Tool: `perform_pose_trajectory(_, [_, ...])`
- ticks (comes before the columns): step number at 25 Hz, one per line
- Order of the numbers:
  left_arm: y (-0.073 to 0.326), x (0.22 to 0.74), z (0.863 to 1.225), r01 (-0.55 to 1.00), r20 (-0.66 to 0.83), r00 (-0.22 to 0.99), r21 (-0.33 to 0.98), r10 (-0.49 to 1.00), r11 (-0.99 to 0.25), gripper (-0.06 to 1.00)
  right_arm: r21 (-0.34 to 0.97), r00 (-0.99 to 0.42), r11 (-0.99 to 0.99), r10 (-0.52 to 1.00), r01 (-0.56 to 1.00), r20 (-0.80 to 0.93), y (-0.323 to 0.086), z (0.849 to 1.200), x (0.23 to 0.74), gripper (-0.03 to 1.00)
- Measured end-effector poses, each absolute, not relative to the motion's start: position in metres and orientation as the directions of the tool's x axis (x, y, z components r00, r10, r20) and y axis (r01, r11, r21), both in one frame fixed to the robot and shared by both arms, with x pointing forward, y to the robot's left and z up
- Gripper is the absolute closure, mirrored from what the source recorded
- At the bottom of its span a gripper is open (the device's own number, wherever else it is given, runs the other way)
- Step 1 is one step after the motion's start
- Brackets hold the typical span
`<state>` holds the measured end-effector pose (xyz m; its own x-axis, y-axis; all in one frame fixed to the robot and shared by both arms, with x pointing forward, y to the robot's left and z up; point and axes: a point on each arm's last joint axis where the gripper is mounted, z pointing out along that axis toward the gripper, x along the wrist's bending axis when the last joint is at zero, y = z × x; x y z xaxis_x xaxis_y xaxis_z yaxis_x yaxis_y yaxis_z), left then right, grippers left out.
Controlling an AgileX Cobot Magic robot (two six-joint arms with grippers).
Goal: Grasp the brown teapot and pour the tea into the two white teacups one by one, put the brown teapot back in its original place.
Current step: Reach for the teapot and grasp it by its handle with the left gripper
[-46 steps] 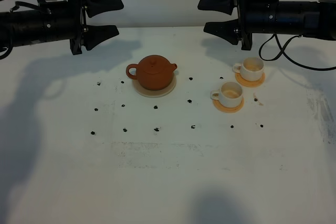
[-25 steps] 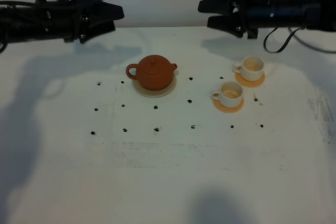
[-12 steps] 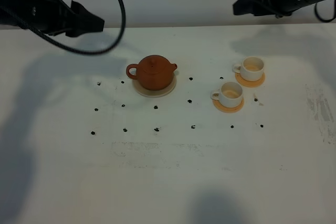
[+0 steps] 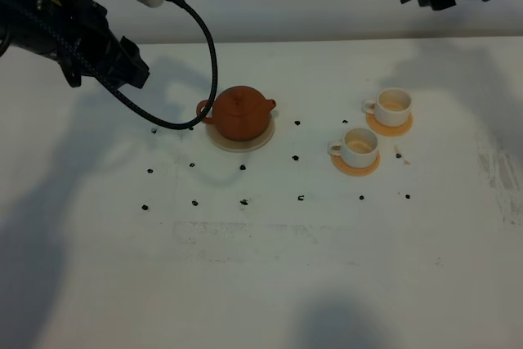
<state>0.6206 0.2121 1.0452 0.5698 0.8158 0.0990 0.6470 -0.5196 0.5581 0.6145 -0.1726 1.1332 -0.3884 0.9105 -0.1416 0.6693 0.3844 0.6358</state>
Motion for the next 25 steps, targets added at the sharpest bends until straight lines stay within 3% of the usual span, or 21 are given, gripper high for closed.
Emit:
perform_pose_trajectory(9, [0.213, 0.621, 1.046, 0.649, 0.099, 0.567, 0.558, 0.818, -0.517, 0.43, 0.781, -0.389, 0.349, 0.909, 0.518, -0.148, -0.185, 1.228, 0.522, 0.43])
perform_pose_trajectory(12, [0.212, 0.622, 1.042, 0.656, 0.093, 0.566, 0.551, 0.819, -0.515, 0.43, 0.813, -0.374, 0.326, 0.916, 0.482, -0.145, -0.201, 1.243, 0.486, 0.43])
perform_pose_trajectory(25, [0.215, 0.631, 1.015, 0.646, 0.151, 0.615, 0.466, 0.774, -0.604, 0.43, 0.879, -0.286, 0.208, 0.954, 0.429, -0.086, -0.276, 1.208, 0.323, 0.43])
